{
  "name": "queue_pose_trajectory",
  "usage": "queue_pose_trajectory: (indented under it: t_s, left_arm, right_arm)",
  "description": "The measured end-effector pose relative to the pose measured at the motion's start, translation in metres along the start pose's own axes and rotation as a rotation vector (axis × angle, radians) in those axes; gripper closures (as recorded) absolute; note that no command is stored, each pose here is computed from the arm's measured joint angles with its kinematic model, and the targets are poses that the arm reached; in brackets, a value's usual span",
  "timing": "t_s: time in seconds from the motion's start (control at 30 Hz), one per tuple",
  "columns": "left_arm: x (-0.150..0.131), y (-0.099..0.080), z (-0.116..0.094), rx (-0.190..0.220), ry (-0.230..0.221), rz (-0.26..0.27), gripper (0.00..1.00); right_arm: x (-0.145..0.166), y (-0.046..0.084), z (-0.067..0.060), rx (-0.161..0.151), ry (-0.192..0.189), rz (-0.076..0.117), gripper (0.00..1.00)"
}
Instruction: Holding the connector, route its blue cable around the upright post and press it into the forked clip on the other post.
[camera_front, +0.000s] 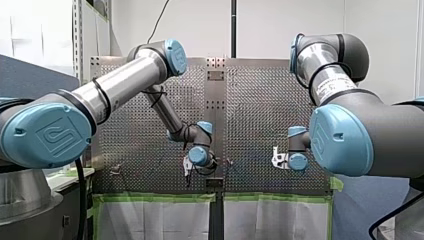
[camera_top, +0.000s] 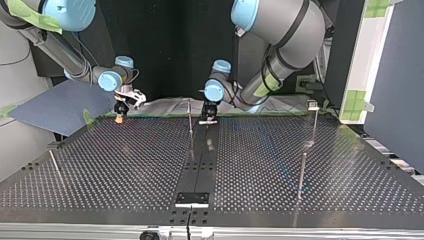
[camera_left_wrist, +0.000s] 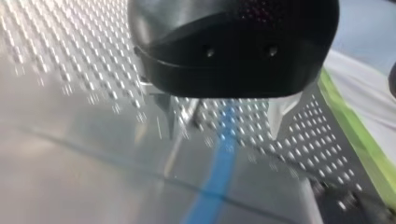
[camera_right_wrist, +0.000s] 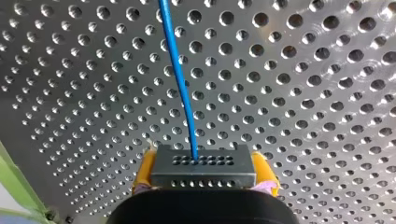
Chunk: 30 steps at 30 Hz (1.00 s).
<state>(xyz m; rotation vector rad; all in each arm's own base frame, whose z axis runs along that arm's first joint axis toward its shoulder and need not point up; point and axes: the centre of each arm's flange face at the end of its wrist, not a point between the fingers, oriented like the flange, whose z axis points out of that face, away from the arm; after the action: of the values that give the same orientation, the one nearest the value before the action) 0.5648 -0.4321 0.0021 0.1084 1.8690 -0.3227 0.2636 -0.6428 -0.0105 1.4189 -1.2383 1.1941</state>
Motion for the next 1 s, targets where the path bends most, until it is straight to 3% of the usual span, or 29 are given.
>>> queue_pose_trajectory:
  t_s: [0.13, 0.33, 0.63, 1.0]
  left_arm:
    - [-0.006, -0.012, -0.013, 0.049, -0.006, 0.035, 0.00]
    - [0.009, -0.021, -0.032, 0.102, 0.035, 0.098, 0.00]
    - [0.041, -0.021, -0.062, 0.105, 0.102, 0.191, 0.00]
    - [0.018, -0.048, -0.079, 0.141, 0.066, 0.205, 0.00]
  right_arm:
    - [-0.001, 0.000, -0.001, 0.001, -0.011, -0.002, 0.98]
    - [-0.002, -0.001, -0.002, 0.002, -0.020, -0.002, 0.98]
    - [-0.004, -0.001, -0.004, 0.003, -0.038, -0.004, 0.98]
    - [-0.005, -0.001, -0.005, 0.003, -0.044, 0.001, 0.98]
